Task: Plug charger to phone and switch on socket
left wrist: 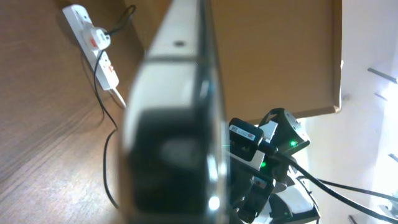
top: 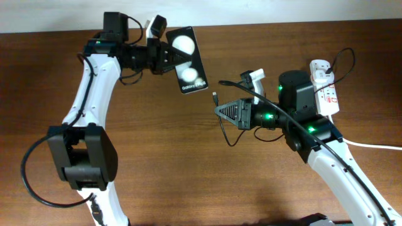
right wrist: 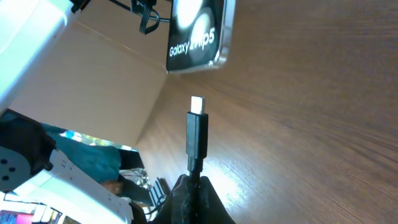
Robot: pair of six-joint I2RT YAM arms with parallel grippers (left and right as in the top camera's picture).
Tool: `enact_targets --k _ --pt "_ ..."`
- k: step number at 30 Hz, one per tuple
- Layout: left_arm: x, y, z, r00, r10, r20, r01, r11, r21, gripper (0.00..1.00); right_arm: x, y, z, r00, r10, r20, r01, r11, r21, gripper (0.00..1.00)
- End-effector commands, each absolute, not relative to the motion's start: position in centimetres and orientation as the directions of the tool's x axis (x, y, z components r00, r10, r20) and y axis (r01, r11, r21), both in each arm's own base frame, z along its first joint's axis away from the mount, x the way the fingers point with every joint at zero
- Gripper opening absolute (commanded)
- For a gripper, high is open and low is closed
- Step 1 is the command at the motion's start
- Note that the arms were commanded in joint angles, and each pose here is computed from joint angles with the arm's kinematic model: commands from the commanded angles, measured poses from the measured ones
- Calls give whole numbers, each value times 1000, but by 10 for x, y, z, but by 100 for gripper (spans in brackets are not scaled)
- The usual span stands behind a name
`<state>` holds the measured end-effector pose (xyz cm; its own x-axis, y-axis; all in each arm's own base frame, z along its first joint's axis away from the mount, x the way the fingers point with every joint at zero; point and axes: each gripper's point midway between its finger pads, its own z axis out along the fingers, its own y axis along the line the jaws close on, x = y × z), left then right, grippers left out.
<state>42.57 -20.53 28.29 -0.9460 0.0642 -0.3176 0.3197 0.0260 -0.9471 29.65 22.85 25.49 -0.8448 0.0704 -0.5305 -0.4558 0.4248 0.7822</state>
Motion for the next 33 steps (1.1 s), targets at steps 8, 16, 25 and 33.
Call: enact_targets --k 8,16,25,33 --pt "408 -223 305 -946 115 -302 300 -30 -953 0 295 233 250 -851 67 -521 -446 433 783 4" --pt "411 -224 304 -946 111 -304 304 -16 -952 0 290 243 248 -849 48 -525 -455 438 775 4" --pt "410 -225 304 -944 113 -311 311 -17 -950 0 291 243 246 -853 47 -520 -450 441 777 4" --pt "410 -229 300 -943 117 -311 313 3 -950 0 293 244 242 -858 45 -512 -442 443 780 4"
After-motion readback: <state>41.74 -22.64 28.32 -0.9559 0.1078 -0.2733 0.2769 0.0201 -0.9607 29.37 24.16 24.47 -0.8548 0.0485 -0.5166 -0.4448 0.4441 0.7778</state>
